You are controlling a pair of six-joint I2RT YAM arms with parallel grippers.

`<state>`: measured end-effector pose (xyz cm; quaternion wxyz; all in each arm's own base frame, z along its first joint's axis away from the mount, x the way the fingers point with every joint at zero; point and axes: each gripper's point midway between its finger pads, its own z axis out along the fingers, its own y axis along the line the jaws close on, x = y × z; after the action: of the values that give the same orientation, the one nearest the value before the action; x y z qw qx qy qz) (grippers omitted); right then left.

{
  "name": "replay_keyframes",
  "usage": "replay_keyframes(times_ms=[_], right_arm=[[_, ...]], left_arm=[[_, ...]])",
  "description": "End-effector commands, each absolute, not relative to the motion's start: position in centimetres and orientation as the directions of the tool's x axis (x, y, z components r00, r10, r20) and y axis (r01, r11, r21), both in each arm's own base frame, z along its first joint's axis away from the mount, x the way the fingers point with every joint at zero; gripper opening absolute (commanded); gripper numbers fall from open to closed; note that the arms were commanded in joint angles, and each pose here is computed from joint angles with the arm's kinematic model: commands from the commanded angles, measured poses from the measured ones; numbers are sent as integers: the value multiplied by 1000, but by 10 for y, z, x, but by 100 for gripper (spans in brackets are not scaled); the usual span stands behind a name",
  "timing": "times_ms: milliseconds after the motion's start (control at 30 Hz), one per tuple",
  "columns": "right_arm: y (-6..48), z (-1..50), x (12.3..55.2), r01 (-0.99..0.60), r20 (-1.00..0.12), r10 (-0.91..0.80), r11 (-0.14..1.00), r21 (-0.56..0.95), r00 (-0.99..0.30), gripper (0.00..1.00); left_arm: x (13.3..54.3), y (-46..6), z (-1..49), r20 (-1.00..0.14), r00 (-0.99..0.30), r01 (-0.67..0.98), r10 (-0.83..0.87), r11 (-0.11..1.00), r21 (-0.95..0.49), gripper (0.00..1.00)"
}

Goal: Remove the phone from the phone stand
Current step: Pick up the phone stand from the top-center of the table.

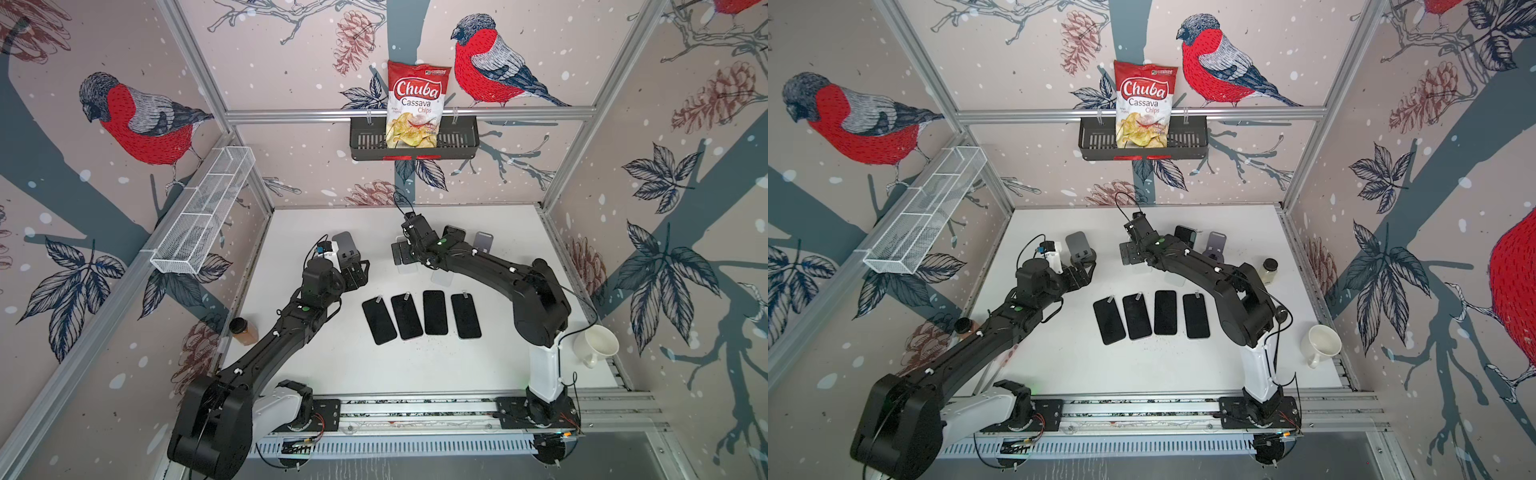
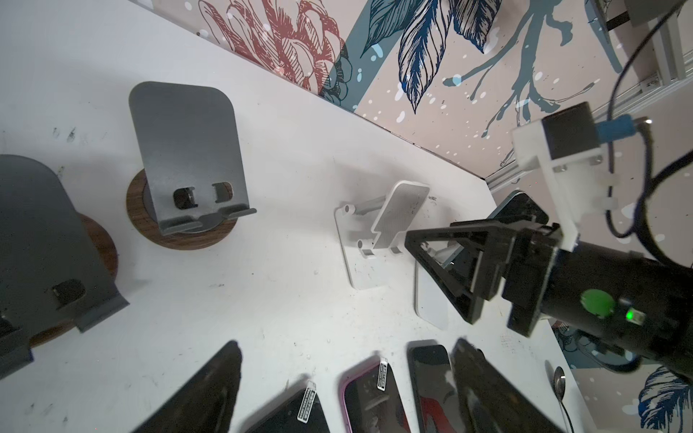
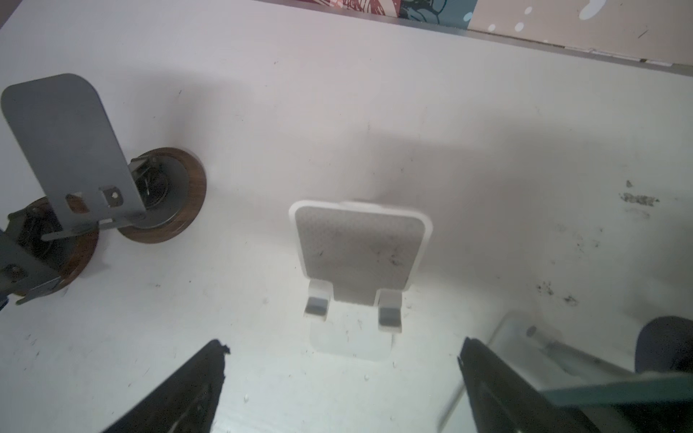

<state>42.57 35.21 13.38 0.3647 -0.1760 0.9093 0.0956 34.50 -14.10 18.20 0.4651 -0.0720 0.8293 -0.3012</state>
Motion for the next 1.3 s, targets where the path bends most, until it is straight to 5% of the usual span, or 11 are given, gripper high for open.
replay_keyframes(times_ms=[0,667,1267], right_arm=[[354,136,440,-374,-724,-237,927,31,-648,99],[355,109,474,-320,-724,-225,947,-6,-652,100],[370,112,478,-324,-745,-234,946,-25,-625,62]], left_arm=[[347,-142,190,-754,-530,194,-389,810,-554,87],[349,-145,184,-749,-535,196,-392,804,-561,86],[350,-142,183,-761,-527,193,-378,819,-541,86]])
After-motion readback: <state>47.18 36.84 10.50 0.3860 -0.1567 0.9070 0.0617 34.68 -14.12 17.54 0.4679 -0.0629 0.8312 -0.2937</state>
